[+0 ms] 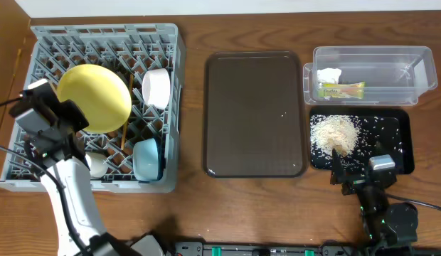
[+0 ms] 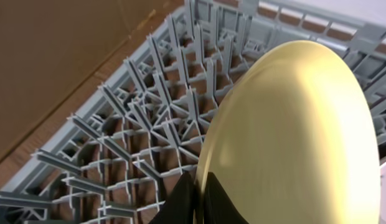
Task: Sort waste into correct bins and load items into the dishwasher
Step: 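Lift the yellow plate with left gripper and stand it upright in the rack, then open the left gripper and withdraw it from the rack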
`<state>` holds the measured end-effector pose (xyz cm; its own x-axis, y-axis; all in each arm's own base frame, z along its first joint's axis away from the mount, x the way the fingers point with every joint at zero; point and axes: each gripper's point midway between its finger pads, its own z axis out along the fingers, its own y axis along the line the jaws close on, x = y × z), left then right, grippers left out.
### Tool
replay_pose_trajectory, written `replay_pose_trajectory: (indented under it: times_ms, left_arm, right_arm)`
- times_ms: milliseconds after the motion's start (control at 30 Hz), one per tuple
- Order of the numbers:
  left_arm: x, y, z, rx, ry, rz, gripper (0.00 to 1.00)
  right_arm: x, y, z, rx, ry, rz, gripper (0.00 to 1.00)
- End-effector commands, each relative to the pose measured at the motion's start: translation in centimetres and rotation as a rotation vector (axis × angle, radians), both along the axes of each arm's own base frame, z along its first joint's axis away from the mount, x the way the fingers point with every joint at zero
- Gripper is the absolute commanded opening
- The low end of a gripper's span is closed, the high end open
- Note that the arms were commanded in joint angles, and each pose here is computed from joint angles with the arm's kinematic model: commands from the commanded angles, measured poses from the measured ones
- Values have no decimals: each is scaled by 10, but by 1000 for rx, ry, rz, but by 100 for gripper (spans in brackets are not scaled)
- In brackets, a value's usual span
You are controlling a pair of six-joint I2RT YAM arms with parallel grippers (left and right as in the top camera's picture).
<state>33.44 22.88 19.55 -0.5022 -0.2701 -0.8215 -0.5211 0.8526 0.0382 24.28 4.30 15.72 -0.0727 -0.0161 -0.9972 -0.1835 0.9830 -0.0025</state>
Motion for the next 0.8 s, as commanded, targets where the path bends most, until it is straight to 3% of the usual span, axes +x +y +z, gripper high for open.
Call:
replay_pose_trajectory:
  times_ms: [0,267,767]
  left_arm:
    - [-1,13,1,49,20,47,7]
    - [4,14,10,85,-3,41,7]
    - [30,-42,16,254,94,-36,8]
  right_arm:
    - [0,-1,-1,7,5,-2,99]
    - [0,-1,-1,7,5,-2,99]
    - [0,-1,-1,7,5,-2,99]
